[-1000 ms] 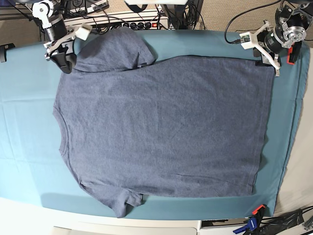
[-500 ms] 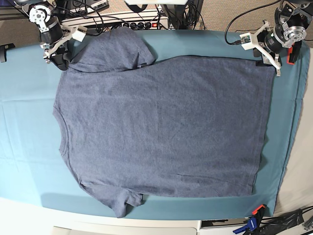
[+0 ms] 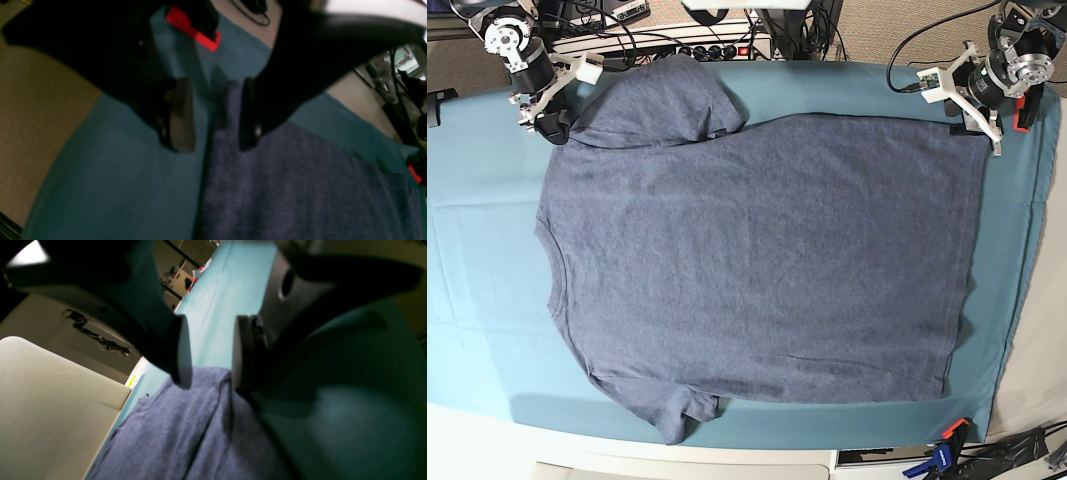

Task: Fold the T-shirt properly
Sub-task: 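Pinch the shoulder edge with the right gripper, hem corner with left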

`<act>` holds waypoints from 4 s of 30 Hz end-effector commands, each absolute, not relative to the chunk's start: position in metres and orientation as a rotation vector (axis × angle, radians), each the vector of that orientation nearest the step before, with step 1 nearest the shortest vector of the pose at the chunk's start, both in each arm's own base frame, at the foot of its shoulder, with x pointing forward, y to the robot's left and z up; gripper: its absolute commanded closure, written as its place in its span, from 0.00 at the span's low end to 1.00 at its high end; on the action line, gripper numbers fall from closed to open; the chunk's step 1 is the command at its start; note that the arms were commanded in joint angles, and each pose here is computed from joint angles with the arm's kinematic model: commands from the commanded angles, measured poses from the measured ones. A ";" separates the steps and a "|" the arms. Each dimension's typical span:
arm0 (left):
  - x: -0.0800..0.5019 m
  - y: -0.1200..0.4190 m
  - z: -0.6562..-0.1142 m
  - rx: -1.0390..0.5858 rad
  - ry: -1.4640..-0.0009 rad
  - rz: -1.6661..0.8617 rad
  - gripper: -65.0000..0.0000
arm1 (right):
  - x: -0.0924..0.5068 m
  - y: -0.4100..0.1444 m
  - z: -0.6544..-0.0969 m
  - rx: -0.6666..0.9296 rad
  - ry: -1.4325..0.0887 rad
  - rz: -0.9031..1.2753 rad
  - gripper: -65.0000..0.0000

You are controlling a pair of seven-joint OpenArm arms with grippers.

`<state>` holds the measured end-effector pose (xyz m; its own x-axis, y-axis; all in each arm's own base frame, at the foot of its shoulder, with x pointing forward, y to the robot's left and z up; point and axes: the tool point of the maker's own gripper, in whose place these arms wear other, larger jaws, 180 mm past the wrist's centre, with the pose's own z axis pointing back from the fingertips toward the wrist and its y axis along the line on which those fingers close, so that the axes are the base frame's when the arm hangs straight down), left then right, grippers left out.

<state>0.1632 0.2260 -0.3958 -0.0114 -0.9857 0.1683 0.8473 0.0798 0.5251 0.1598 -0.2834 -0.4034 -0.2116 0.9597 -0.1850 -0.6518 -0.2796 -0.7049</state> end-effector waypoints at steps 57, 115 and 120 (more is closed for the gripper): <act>0.170 0.224 -0.390 0.316 -0.607 -1.453 0.62 | 0.100 -0.184 -0.425 -0.470 -0.584 1.797 0.65; 0.184 0.235 -0.384 0.414 -0.630 -1.425 0.58 | 0.085 -0.172 -0.413 -0.441 -0.616 1.804 1.00; 0.189 0.253 -0.394 0.438 -0.589 -1.406 0.58 | 0.085 -0.173 -0.413 -0.442 -0.615 1.803 1.00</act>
